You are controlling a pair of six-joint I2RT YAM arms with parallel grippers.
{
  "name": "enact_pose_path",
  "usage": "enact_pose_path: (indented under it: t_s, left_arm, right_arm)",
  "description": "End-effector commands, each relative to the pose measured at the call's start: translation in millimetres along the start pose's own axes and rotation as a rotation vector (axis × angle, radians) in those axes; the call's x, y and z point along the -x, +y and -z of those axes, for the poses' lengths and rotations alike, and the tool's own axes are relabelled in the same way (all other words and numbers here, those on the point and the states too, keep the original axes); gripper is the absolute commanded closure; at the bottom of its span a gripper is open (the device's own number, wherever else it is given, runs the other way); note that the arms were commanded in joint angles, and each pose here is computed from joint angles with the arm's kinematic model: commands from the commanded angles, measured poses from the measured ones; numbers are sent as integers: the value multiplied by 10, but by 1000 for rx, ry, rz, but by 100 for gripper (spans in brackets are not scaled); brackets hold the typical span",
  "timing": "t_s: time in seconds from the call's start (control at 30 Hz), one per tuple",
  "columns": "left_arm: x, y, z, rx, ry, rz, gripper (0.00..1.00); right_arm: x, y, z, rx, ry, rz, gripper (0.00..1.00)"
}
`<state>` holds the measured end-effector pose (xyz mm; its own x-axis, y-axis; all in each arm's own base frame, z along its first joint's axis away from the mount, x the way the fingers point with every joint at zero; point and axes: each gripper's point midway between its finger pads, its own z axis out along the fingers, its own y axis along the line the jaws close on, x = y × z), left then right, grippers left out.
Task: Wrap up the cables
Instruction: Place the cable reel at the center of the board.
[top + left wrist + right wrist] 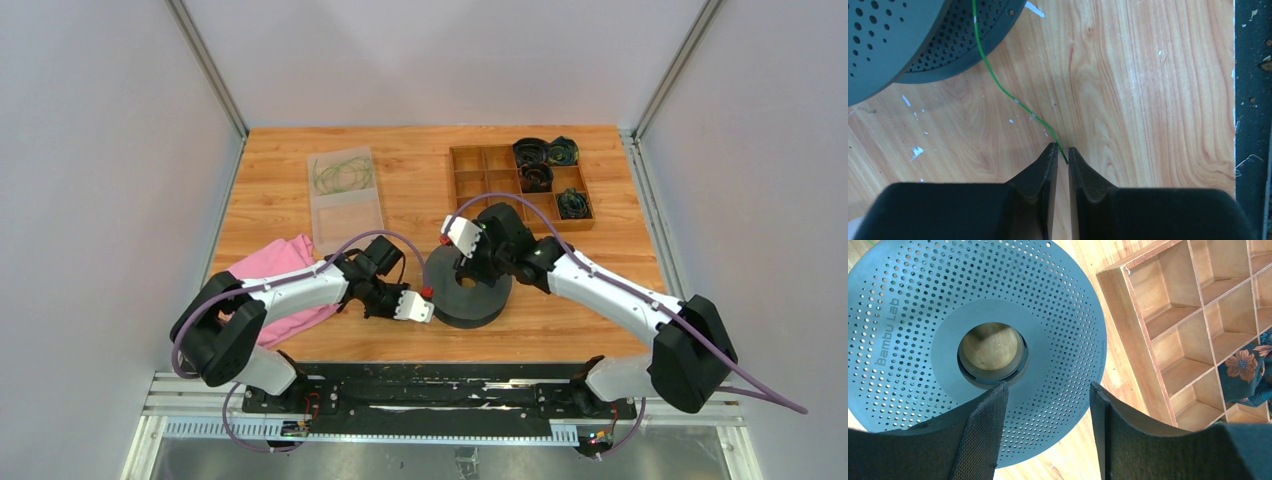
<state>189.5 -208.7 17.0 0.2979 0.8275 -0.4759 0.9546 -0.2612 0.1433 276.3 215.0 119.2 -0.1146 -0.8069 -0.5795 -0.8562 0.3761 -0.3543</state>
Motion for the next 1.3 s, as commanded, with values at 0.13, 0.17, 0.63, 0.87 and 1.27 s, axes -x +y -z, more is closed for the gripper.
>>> enact_pose_path:
  t_s: [0.13,0.17,0.63,0.87,1.27]
  left_arm:
    - [49,120,-4,52,2,39,100]
    - [66,147,6,64,-2,48,100]
    - [86,880,299,282,-42,264,100]
    - [148,1235,217,314,-37,400,100]
    - [323,1617,204,363,-83,539,100]
  right_arm:
    - [-51,36,112,15,3,-42,40]
    - [-67,49,116,20,5,-44,39]
    - [-294,-65,206,-29,40,-114,40]
    - [-434,-203,212,-79,87,-212,40]
    - [-631,-230,178,-44,146,-343,39]
